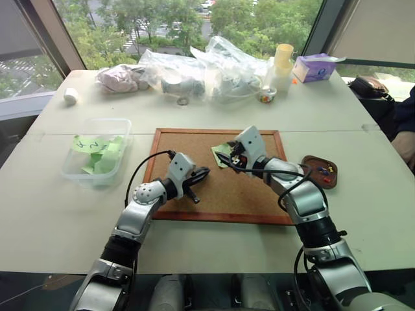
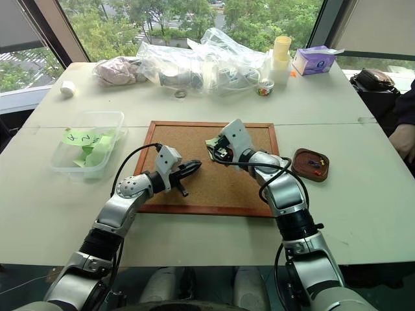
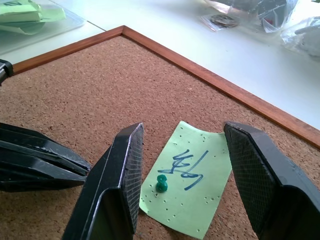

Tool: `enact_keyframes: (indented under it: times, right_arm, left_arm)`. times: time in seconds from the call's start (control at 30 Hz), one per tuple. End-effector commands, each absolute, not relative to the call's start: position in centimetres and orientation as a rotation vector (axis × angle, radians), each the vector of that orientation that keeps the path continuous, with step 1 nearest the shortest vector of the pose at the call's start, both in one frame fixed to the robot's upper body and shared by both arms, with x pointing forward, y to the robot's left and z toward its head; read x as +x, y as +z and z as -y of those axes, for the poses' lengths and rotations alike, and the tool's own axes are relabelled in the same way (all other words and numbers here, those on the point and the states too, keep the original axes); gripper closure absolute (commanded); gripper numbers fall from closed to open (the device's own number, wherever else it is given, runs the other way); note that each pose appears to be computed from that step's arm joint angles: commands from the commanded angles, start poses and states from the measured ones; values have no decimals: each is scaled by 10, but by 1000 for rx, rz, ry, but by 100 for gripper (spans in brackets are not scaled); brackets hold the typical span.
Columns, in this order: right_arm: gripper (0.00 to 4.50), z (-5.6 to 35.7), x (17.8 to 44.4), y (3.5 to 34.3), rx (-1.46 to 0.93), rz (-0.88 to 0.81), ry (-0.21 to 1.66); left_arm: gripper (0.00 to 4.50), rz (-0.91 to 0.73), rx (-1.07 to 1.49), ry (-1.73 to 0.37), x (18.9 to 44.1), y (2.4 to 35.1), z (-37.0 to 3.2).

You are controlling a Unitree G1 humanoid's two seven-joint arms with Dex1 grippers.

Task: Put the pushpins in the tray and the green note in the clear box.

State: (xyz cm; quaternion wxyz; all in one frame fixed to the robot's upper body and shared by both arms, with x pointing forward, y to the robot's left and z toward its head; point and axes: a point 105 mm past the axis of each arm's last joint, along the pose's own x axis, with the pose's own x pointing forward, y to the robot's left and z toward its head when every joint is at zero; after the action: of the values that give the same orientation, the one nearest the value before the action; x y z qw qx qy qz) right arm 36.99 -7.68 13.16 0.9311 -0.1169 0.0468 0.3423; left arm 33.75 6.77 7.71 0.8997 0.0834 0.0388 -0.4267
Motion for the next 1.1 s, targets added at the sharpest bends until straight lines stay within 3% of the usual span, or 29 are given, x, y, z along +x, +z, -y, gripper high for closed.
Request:
enact_keyframes:
  times: [0.03,0.23,0.4,0.5,0.63,0.8,1.1]
  right_arm:
    - [193,72,368,141,-232,-66,721]
    - [193,74,370,110,-227,-163,721]
    - [193,77,373,104,-229,-174,712]
    - [273,77,373,103,-229,-174,709]
    - [448,78,372,100,-235,-178,710]
    - [448,78,370,109,-237,-156,708]
    - [448,80,342,165,-294,-25,766]
  left_arm:
    - [450,-229,176,-878,328,41,-77]
    - [450,-229,177,-875,329,41,-77]
    - [450,-228,176,-871,329,41,-77]
    - [450,-228,175,-870,329,41,-78]
    - [450,-228,174,-867,329,41,-79]
    - [450,-221,169,-857,329,47,-87]
    - [450,-234,124,-873,331,51,-91]
